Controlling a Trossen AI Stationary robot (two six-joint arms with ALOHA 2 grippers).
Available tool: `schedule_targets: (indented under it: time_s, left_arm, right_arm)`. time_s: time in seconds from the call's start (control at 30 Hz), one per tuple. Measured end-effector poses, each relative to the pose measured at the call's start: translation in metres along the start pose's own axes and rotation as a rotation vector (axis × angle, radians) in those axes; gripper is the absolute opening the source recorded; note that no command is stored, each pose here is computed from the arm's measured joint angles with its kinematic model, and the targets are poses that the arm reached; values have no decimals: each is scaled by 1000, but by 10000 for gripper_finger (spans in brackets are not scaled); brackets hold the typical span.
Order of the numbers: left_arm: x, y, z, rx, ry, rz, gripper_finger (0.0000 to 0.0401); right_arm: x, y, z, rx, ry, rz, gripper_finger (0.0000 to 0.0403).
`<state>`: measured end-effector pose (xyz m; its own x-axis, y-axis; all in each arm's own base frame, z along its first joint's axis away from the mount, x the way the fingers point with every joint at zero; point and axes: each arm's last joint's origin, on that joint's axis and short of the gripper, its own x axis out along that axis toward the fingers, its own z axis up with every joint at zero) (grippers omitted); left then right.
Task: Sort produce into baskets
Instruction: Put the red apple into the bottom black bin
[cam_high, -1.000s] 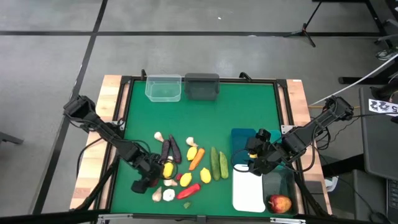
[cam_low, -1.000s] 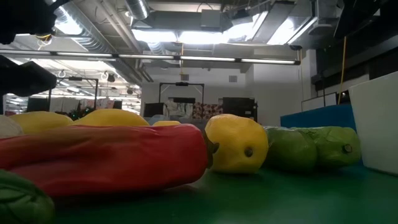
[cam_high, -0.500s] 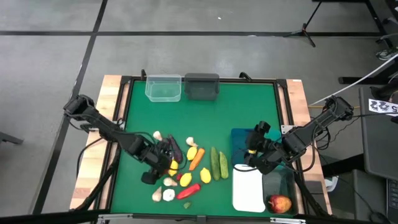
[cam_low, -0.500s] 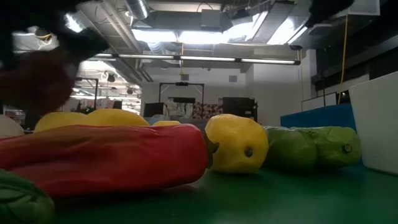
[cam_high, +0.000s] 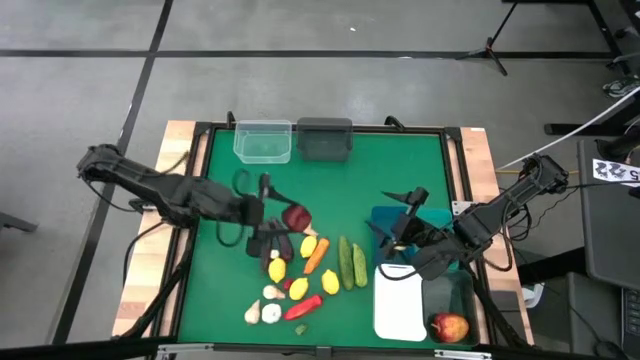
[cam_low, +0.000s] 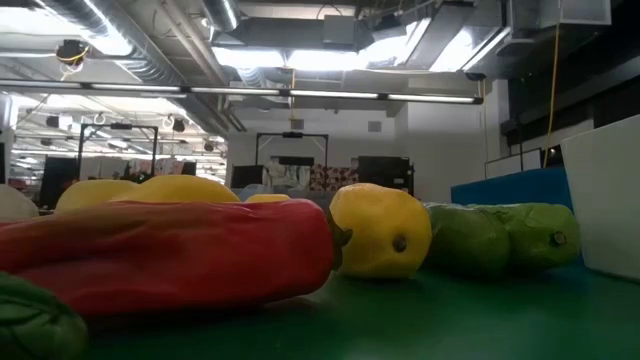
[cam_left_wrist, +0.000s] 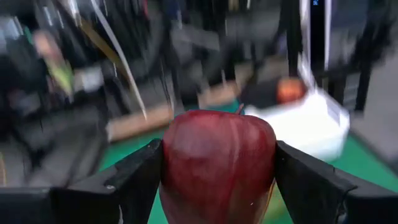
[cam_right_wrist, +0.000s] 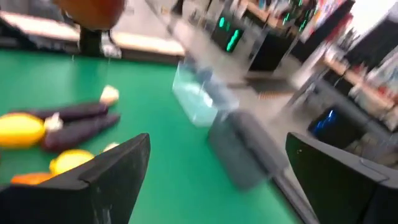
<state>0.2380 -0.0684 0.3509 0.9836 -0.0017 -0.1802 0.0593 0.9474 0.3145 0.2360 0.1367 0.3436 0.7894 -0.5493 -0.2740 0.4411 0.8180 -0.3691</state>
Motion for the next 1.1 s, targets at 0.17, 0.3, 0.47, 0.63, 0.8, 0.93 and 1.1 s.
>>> schedule_targets:
  time_s: [0.17, 0.3, 0.47, 0.63, 0.8, 0.93, 1.1]
  left_arm:
    - [2, 9, 11, 61, -214, 17, 282]
    - [11, 11, 16, 111, -331, -3, 282]
    - [26, 10, 17, 161, -426, -23, 282]
    - [38, 13, 15, 188, -475, 2, 282]
    - [41, 20, 13, 170, -503, 0, 282]
    - [42, 24, 12, 159, -496, 10, 282]
    - [42, 27, 11, 141, -489, 12, 282]
  right_arm:
    - [4, 1, 24, -26, -119, 31, 374]
    - [14, -4, 45, -8, -249, 162, 374]
    - [34, -14, 51, 9, -294, 216, 374]
    - [48, -15, 54, -14, -350, 317, 374]
    - [55, -10, 52, -88, -344, 285, 374]
    - [56, -9, 54, -104, -374, 273, 374]
    - [55, -9, 55, -175, -391, 267, 374]
